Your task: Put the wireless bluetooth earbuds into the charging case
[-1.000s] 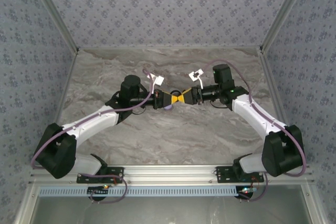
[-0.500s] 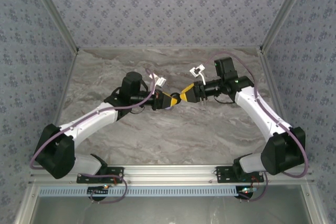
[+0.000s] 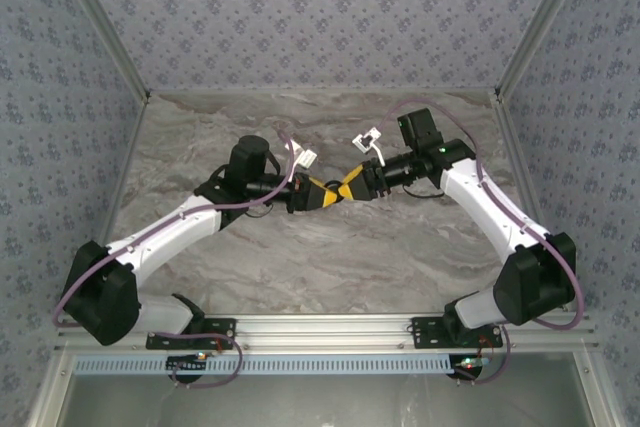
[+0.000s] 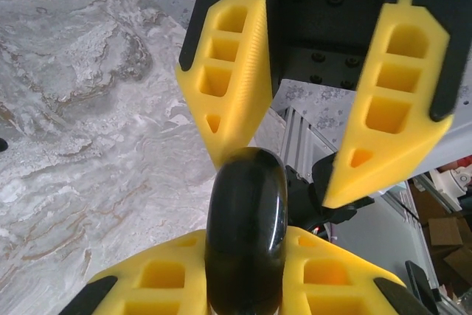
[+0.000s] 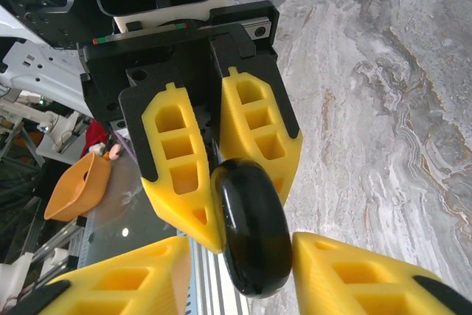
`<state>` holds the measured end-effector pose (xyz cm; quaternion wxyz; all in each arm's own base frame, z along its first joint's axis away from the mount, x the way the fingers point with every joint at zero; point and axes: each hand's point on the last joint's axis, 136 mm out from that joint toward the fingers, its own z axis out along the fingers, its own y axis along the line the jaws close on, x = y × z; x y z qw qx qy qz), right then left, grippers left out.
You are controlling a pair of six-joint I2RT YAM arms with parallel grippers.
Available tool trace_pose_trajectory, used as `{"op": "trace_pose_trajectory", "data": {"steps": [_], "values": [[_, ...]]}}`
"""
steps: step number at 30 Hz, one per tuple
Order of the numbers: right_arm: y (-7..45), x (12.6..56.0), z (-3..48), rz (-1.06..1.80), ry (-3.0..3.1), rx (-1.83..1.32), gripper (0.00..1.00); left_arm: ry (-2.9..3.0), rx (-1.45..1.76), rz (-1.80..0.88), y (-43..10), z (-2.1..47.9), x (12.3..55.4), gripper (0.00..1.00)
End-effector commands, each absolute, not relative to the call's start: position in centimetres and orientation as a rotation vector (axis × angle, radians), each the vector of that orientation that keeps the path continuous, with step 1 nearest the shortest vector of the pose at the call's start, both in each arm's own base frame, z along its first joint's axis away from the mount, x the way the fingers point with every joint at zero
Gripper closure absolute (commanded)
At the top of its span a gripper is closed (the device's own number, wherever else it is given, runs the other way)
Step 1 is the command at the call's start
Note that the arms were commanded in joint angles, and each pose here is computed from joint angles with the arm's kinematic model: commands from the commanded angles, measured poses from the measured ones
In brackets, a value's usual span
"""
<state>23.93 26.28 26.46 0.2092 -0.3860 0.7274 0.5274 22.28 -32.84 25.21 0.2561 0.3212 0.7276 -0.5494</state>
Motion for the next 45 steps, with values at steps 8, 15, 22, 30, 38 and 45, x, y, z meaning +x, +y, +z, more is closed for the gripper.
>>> {"op": "trace_pose_trajectory", "data": {"steps": [8,15,22,30,38,45], "values": [[27.0,23.3,27.6,1.512,1.983,-1.116,0.68,1.888,0.936,-1.501,-33.4,27.7,21.5,0.89],[27.2,23.0,27.5,1.525,1.980,-1.128,0.74,1.890,0.931,-1.506,-33.7,27.7,21.5,0.89],[26.7,24.0,28.9,1.508,1.929,-1.044,0.81,1.888,0.839,-1.452,-33.3,28.2,22.7,0.67],[26.1,24.8,29.1,1.502,1.931,-0.937,0.82,1.838,0.686,-1.443,-32.4,28.9,24.1,0.48],[26.1,25.5,30.1,1.491,1.912,-0.853,0.82,1.761,0.622,-1.506,-32.3,29.8,24.0,0.45],[26.3,25.7,30.4,1.491,1.902,-0.832,0.81,1.742,0.626,-1.519,-32.4,30.1,23.8,0.46]]}}
